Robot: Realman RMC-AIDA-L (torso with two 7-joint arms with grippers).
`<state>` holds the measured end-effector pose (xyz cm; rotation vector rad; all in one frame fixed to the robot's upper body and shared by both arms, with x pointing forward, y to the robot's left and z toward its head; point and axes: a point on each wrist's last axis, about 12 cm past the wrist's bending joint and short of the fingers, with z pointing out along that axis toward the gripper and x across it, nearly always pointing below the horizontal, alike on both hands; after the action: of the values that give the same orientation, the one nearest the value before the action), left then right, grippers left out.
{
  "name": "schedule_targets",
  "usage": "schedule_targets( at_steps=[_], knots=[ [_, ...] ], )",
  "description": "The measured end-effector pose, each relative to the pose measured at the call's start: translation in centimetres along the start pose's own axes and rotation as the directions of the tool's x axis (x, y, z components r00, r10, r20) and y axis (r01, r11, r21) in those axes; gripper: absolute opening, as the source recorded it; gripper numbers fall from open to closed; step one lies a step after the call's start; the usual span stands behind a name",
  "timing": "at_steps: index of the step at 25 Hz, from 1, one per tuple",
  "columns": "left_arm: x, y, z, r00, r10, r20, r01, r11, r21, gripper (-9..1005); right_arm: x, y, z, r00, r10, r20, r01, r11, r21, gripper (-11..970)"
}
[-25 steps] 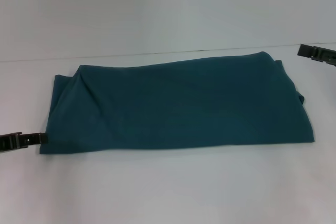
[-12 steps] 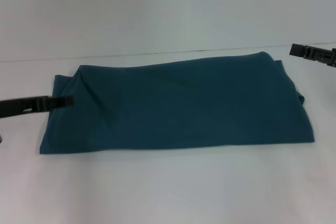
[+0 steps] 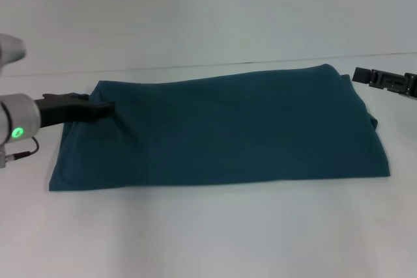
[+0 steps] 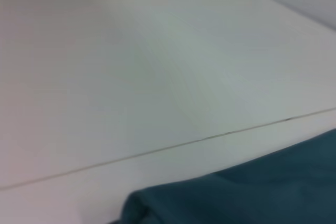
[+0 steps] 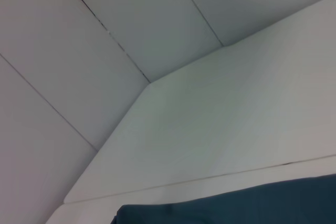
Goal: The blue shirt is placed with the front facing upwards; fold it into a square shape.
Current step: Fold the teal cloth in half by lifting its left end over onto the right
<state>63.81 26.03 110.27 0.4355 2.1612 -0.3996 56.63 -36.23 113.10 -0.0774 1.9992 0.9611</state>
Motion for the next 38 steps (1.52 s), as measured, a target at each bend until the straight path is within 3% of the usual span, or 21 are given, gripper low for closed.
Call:
schedule_targets(
  at_steps=[8, 38],
  knots=[
    [-0.1, -0.9, 2.2, 0.99, 0.142, -0.018, -0.143, 0.98, -0.141, 616, 0.0, 0.2, 0.7, 1.0, 0.009, 0.001, -0.009, 1.0, -0.011, 795],
    [0.6, -2.1, 4.1, 0.963, 0.259, -0.069, -0.268, 0.942, -0.201, 576, 0.2, 0.5, 1.3, 1.0, 0.012, 0.011, -0.012, 1.0, -0.013, 796]
  ],
)
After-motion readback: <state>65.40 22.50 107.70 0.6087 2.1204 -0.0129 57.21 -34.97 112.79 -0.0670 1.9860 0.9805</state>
